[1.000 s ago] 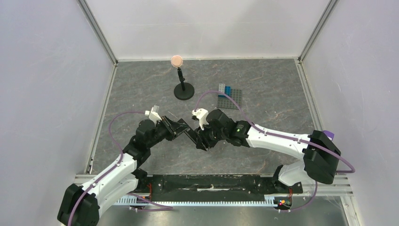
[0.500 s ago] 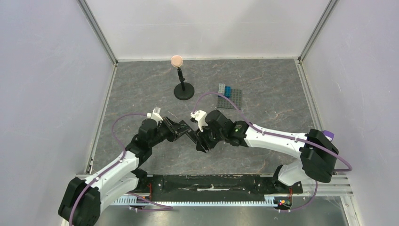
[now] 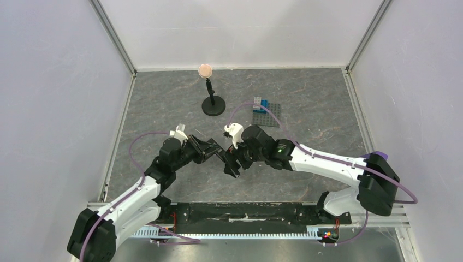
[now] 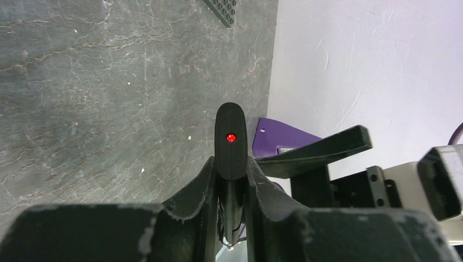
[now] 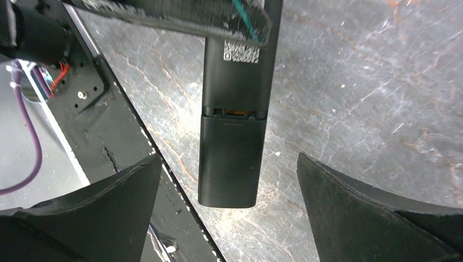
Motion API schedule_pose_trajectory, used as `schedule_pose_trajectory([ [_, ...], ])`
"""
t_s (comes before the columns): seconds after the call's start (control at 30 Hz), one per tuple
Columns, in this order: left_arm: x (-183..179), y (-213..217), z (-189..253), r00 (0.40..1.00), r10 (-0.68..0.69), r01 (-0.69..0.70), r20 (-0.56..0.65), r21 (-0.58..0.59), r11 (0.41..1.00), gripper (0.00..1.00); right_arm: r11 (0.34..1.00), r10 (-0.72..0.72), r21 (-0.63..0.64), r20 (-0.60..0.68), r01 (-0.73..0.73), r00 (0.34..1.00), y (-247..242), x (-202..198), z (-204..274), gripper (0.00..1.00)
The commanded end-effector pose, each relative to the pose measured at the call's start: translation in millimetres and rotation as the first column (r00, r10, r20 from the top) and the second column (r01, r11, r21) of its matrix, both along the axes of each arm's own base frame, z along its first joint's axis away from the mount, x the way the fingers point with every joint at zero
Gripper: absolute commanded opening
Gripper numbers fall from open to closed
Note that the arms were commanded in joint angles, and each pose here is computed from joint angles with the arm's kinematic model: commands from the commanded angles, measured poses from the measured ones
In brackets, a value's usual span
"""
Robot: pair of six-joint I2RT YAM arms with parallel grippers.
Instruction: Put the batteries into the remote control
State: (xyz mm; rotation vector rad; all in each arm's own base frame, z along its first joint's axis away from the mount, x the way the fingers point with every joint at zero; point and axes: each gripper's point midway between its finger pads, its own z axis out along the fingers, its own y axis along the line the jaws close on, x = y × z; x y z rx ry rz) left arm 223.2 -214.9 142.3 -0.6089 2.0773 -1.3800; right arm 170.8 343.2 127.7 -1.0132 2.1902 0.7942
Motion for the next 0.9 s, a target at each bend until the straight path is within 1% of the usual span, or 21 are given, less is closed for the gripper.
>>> schedule_pose_trajectory([
  [0.0, 5, -3, 30, 0.998, 0.017, -0.012, 0.063, -0.076, 0.997, 0.02, 0.983, -0.091, 0.165, 0.077, 0.078, 0.993, 7, 21, 61, 0.98],
  [0.1, 5, -2, 36, 0.997, 0.028, -0.021, 0.072, -0.094, 0.995, 0.02, 0.951, -0.177, 0.266, 0.055, 0.157, 0.983, -4, 29, 80, 0.98],
  [0.17, 5, -1, 42, 0.996, 0.037, -0.028, 0.082, -0.111, 0.993, 0.02, 0.905, -0.255, 0.357, 0.018, 0.232, 0.967, -14, 35, 97, 0.98],
  [0.23, 6, 1, 50, 0.994, 0.050, -0.037, 0.094, -0.135, 0.990, 0.02, 0.833, -0.337, 0.450, -0.048, 0.321, 0.940, -23, 40, 111, 0.98],
  [0.3, 6, 1, 59, 0.993, 0.062, -0.044, 0.104, -0.166, 0.985, 0.02, 0.744, -0.405, 0.525, -0.137, 0.413, 0.904, -33, 42, 122, 0.98],
  [0.4, 6, 2, 78, 0.990, 0.081, -0.052, 0.116, -0.235, 0.971, 0.02, 0.618, -0.422, 0.610, -0.274, 0.495, 0.864, -40, 37, 129, 0.98],
  [0.47, 6, 3, 90, 0.988, 0.096, -0.059, 0.121, -0.278, 0.959, 0.02, 0.563, -0.391, 0.651, -0.333, 0.509, 0.858, -40, 32, 133, 0.98],
  [0.53, 6, 5, 100, 0.986, 0.114, -0.071, 0.124, -0.310, 0.948, 0.02, 0.537, -0.373, 0.666, -0.363, 0.517, 0.854, -39, 30, 136, 0.98],
  [0.63, 6, 7, 113, 0.982, 0.126, -0.072, 0.141, -0.335, 0.939, 0.02, 0.542, -0.308, 0.681, -0.385, 0.493, 0.870, -29, 24, 143, 0.97],
  [0.67, 7, 7, 117, 0.981, 0.126, -0.068, 0.150, -0.343, 0.937, 0.02, 0.542, -0.281, 0.689, -0.391, 0.481, 0.877, -25, 22, 145, 0.96],
  [0.8, 7, 5, 128, 0.978, 0.123, -0.046, 0.170, -0.396, 0.917, 0.02, 0.507, -0.227, 0.701, -0.453, 0.502, 0.862, -17, 20, 146, 0.90],
  [0.87, 7, 4, 132, 0.977, 0.122, -0.038, 0.175, -0.422, 0.906, 0.02, 0.499, -0.212, 0.699, -0.474, 0.512, 0.854, -16, 19, 143, 0.88],
])
